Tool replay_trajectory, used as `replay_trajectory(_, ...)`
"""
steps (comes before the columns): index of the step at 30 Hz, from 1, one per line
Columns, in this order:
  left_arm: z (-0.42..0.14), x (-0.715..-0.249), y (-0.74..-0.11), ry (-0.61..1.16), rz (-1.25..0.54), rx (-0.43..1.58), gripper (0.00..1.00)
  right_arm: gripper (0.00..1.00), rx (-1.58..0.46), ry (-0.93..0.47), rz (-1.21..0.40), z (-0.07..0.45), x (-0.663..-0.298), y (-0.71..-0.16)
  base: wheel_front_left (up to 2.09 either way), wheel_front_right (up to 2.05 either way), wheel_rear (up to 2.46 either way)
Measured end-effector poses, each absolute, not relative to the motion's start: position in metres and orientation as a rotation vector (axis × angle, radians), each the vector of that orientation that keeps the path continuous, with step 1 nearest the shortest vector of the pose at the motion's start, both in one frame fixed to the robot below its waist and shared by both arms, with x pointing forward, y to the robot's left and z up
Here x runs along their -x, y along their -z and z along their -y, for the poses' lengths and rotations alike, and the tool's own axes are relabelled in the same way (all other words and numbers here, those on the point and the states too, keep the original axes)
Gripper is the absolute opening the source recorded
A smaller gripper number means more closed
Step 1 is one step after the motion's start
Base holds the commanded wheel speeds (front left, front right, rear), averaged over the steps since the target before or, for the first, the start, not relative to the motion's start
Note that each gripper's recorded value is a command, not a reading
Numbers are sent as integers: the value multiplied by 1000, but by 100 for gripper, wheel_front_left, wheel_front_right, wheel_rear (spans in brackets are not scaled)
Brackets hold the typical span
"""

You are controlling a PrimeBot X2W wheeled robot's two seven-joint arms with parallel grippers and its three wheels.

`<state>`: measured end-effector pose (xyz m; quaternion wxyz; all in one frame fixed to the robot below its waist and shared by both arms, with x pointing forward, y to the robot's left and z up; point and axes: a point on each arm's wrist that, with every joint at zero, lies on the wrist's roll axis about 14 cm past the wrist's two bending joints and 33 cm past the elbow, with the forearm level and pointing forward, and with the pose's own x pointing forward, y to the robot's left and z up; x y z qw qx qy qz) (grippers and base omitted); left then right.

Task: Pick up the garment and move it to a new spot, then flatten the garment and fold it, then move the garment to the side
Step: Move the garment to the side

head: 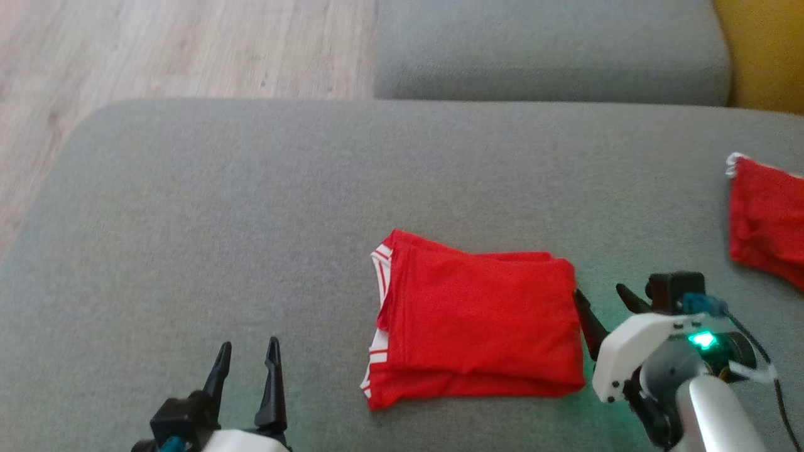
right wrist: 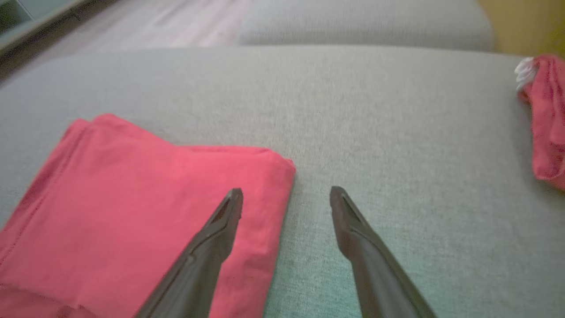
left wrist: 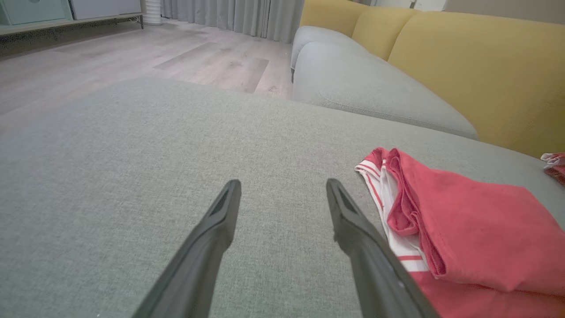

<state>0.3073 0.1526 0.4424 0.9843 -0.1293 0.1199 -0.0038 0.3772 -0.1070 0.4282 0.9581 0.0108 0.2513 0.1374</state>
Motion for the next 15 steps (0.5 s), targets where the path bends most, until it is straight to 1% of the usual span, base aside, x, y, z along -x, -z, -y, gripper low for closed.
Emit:
replay_trajectory(4,-157,-311,-439,-16,-252,266,100,100,-2,-293,-680,103,-378,-401,0,0,0)
replay_trajectory(6,-159,-313,-439,-23,-250,264,100,100,0,-298,-709,102,-377,-396,0,0,0)
replay_trajectory(11,-169,-318,-436,-67,-253,274,100,100,-13,-333,-845,90,-374,-371,0,0,0)
replay_trajectory(12,-170,-318,-435,-71,-257,272,100,67,-19,-340,-855,88,-375,-369,0,0,0)
replay_trajectory(13,-169,-318,-434,-72,-260,272,100,44,-23,-345,-859,86,-377,-369,0,0,0)
replay_trajectory(14,-169,-318,-432,-72,-264,271,100,31,-29,-350,-863,84,-379,-368,0,0,0)
replay_trajectory(15,-170,-318,-429,-78,-273,271,100,0,-43,-359,-862,81,-383,-369,0,0,0)
